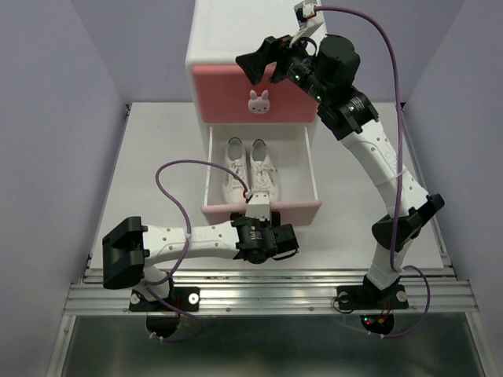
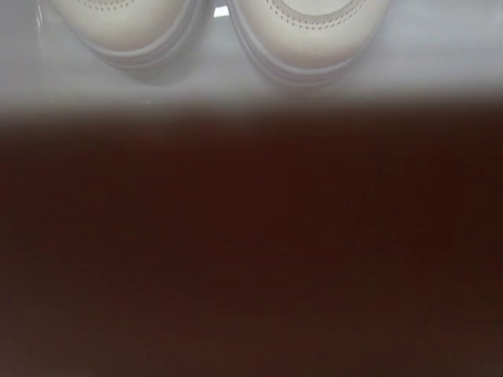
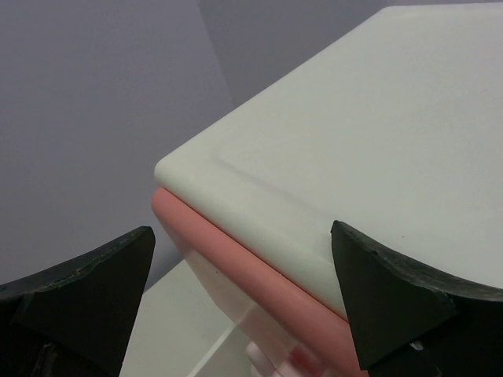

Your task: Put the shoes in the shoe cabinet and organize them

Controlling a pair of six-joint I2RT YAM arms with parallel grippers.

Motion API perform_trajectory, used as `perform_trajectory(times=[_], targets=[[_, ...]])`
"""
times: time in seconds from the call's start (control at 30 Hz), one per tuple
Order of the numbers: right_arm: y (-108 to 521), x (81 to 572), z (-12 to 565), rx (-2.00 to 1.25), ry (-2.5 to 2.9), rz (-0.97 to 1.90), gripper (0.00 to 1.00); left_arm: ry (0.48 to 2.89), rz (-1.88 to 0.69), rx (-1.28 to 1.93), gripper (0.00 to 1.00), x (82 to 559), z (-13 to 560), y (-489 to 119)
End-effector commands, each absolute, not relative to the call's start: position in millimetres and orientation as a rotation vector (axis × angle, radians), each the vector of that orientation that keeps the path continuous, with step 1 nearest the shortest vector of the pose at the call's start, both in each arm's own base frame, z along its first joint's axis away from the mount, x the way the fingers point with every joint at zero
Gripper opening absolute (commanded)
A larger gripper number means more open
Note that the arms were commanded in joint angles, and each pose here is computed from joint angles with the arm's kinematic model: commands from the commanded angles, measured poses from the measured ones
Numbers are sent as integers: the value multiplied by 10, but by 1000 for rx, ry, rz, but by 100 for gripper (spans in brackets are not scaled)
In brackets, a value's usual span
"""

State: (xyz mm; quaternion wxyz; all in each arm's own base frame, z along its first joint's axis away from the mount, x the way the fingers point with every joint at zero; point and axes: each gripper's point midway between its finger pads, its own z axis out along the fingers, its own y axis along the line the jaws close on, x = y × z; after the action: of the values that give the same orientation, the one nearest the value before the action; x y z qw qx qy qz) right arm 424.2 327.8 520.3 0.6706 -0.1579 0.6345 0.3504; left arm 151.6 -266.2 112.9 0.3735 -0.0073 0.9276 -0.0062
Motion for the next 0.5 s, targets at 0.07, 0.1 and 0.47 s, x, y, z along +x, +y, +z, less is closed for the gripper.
perform_trajectory(times=[0.07, 0.1, 0.47], targets=[[3096, 4589, 3555, -312, 1937, 586, 100, 1908, -40, -389, 87, 2609, 2217, -2395], [3092, 4582, 3551, -312, 1939, 585, 100, 1898, -41, -393, 87, 2648, 2260, -2376], [3067, 4591, 3591, -305, 1923, 573, 100, 1865, -75, -408, 88, 3257, 2192, -2195]])
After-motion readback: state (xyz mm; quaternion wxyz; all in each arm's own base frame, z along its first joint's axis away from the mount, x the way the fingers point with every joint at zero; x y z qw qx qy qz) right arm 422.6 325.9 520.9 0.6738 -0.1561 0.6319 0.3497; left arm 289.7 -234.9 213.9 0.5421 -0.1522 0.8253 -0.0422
